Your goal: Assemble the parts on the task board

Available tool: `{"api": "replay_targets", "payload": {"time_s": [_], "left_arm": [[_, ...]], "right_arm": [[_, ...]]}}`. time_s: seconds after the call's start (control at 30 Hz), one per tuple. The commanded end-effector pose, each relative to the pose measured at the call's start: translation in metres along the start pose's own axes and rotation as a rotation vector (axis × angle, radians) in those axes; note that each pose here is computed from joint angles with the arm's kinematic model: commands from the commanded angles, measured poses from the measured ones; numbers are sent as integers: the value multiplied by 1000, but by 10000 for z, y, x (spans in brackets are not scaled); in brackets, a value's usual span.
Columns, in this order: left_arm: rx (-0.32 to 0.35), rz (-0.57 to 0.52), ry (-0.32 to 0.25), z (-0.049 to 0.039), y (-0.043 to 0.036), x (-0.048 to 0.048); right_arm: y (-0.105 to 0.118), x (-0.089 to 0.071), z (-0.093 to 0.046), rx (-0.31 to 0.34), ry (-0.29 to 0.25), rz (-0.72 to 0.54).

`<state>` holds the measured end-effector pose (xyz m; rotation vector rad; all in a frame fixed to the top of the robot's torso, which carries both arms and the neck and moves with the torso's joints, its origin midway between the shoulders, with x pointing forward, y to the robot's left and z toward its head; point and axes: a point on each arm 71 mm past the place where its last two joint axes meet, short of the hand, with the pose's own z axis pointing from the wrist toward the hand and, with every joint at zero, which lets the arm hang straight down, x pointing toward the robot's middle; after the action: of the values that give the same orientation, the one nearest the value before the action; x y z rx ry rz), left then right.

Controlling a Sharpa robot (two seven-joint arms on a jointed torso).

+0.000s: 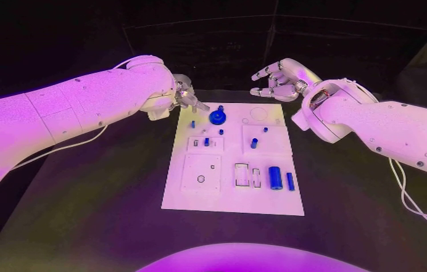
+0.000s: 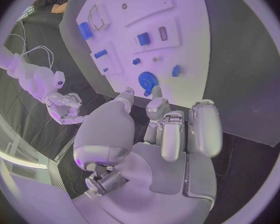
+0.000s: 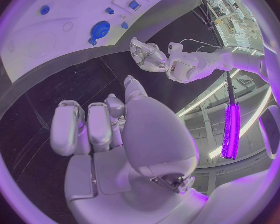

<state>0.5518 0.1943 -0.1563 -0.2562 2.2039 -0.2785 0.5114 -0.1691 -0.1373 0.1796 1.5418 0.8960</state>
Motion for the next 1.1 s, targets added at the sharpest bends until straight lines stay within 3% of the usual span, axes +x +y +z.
{"api": "replay_targets", "payload": {"time_s": [0.03,0.17,0.5,0.7,1.1], "left_arm": [[-26,47,70,67,39,-5],[-54,79,82,171,94,-5],[-104,121,124,360,181,145],[-111,122,130,416,178,181],[-98,126,138,448,112,217]], "right_arm": [[28,2,11,-13,2,2],[37,12,18,-16,4,2],[50,22,23,-21,7,3],[55,25,26,-23,7,4],[60,31,33,-24,7,4]]}}
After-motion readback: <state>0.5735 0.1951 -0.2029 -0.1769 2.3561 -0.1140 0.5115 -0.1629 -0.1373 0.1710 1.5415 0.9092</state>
